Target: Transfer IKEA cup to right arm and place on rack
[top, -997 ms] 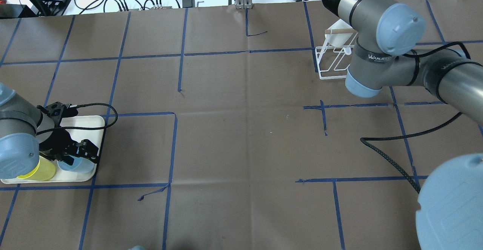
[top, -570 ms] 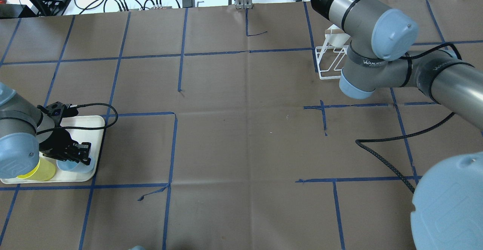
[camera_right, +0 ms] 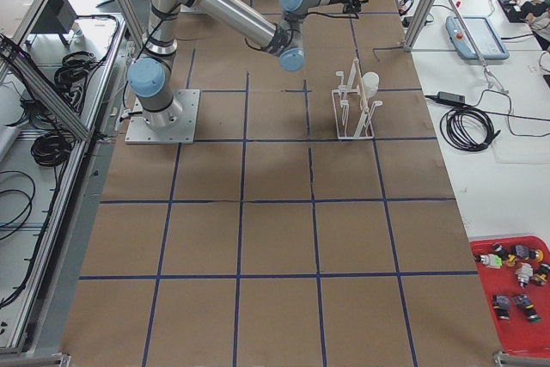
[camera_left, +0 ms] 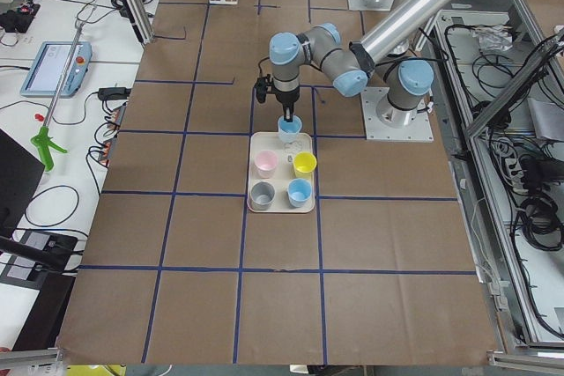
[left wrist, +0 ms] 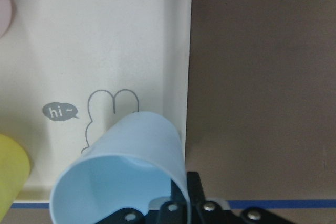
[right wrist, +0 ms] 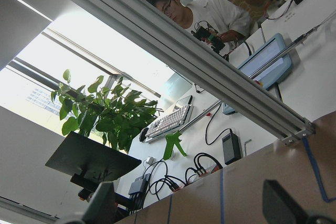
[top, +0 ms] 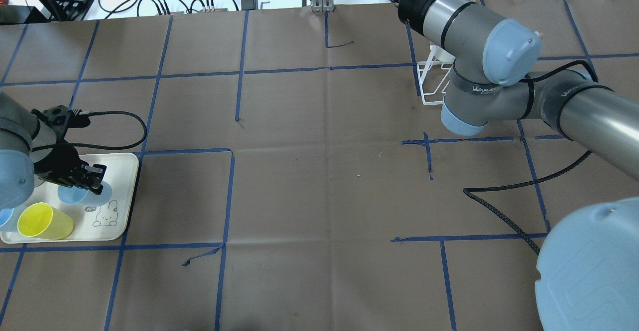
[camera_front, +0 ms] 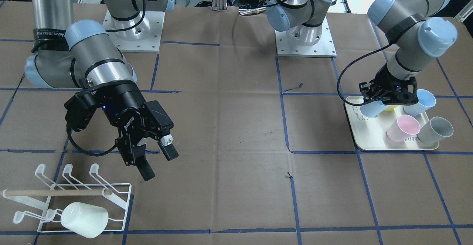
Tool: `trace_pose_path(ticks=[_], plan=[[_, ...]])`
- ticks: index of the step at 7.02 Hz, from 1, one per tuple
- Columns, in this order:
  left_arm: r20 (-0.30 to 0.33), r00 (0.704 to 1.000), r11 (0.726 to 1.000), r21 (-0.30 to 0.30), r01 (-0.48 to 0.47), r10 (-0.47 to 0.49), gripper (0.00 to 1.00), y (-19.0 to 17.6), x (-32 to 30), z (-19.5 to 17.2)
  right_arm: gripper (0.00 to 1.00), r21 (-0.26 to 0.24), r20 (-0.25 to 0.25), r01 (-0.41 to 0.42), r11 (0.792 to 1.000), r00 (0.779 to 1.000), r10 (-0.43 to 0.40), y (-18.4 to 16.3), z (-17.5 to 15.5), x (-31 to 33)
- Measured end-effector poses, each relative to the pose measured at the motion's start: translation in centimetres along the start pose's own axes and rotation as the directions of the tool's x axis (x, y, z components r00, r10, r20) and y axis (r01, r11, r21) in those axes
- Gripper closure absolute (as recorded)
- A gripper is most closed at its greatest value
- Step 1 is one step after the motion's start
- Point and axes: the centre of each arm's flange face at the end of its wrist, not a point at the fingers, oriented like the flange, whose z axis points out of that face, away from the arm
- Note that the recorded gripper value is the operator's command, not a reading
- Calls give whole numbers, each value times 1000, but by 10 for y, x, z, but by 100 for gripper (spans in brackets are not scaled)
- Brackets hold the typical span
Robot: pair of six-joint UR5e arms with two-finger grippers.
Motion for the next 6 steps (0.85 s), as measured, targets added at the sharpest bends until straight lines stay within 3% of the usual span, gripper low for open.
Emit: trace_pose_path(ticks=[2,3,5,6], plan=[[16,999,999,-9,-42,42,100,-38,0,-93,1,-167,-4,-142,976,990,144,26,16,1],[19,999,999,-4,-50,50,100,-54,-6,-127,1,-220,-8,-194,956,980,197,33,18,1],[19,996,995,41,-93,92,100,-95,-8,-164,1,-251,-34,-338,907,939,341,53,17,-2],[-4,991,987,94,-130,130,100,-119,4,-177,1,-226,-16,-367,902,928,373,61,12,-5]])
